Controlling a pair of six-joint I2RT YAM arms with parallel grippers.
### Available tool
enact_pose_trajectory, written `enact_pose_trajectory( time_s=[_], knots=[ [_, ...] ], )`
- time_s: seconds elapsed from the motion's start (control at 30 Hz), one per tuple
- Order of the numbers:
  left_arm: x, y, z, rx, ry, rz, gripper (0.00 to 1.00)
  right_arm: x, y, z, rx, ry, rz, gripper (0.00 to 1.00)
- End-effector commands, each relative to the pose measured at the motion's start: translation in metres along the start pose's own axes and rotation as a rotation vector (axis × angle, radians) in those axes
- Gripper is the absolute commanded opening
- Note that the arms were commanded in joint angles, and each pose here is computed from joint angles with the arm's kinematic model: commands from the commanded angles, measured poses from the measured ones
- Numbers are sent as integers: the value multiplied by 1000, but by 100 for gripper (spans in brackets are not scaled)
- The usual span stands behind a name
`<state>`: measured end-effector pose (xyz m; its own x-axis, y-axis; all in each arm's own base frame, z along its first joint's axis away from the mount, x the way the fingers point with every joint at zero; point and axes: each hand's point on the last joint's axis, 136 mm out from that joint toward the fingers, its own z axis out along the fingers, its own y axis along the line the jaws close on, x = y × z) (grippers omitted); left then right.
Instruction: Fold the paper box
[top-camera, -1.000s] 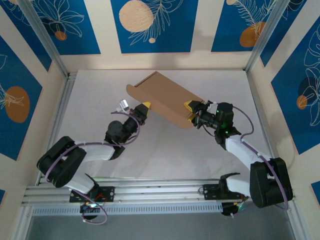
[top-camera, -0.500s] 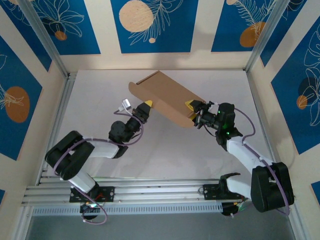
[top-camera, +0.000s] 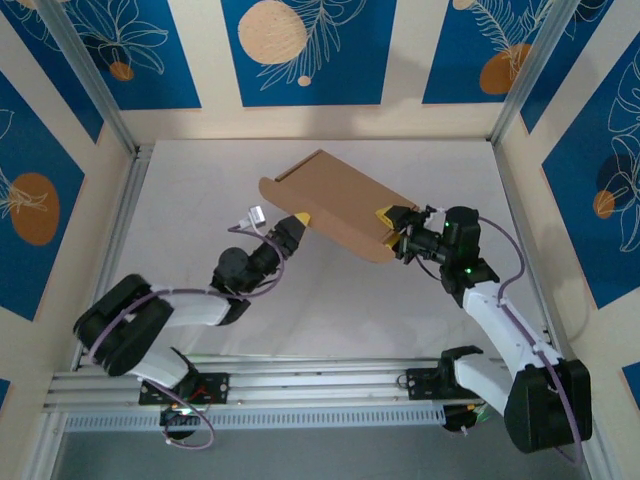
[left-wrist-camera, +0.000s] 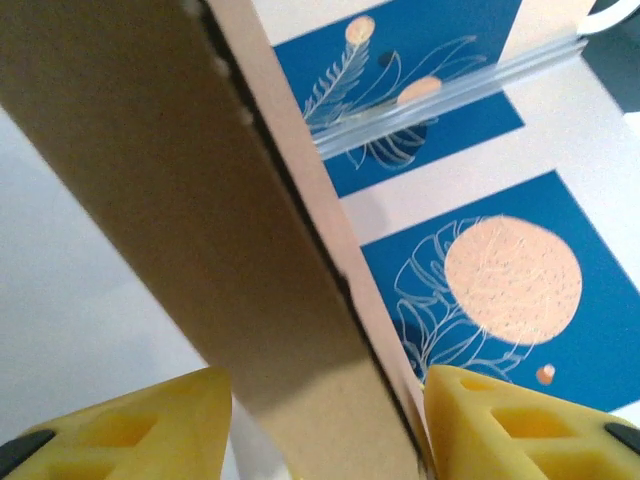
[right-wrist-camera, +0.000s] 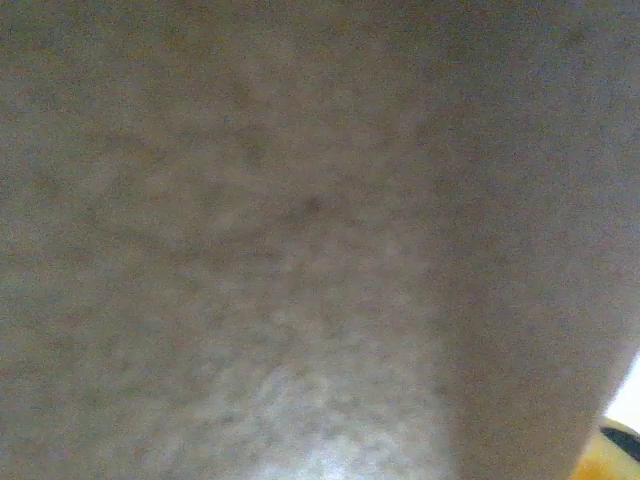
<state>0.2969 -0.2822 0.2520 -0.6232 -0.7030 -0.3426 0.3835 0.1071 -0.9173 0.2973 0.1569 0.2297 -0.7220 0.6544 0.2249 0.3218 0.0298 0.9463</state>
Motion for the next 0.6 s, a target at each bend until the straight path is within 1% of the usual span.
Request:
enact_pose_trajectory(
  time_s=[0.0,0.07,0.13,0.3,0.37,0.4,0.47,0.53,0.57],
  knots=[
    [21,-2,-14,-66,148,171,54,-1,8,-11,-2,8,-19,27],
    [25,-7,-25,-130,216,306,56,-4,5,-13,8,7,-12,27],
    [24,-19,-37,-168,267,465,56,-7,3,-14,16,9,-3,27],
    [-2,-42,-72,-286,287,838,55,-8,1,-16,29,24,10,27],
    [-9,-55,-74,-290,317,984,57,-6,1,-15,32,44,16,27],
    [-11,-61,-72,-294,342,1056,60,-6,2,-14,32,51,16,27],
    [-12,-66,-65,-307,423,1218,72,-4,3,-13,32,71,18,27],
    [-13,-68,-60,-317,495,1380,80,-1,3,-13,35,84,17,27],
    [-8,-70,-57,-293,535,1460,84,0,2,-13,38,90,15,27]
  ],
)
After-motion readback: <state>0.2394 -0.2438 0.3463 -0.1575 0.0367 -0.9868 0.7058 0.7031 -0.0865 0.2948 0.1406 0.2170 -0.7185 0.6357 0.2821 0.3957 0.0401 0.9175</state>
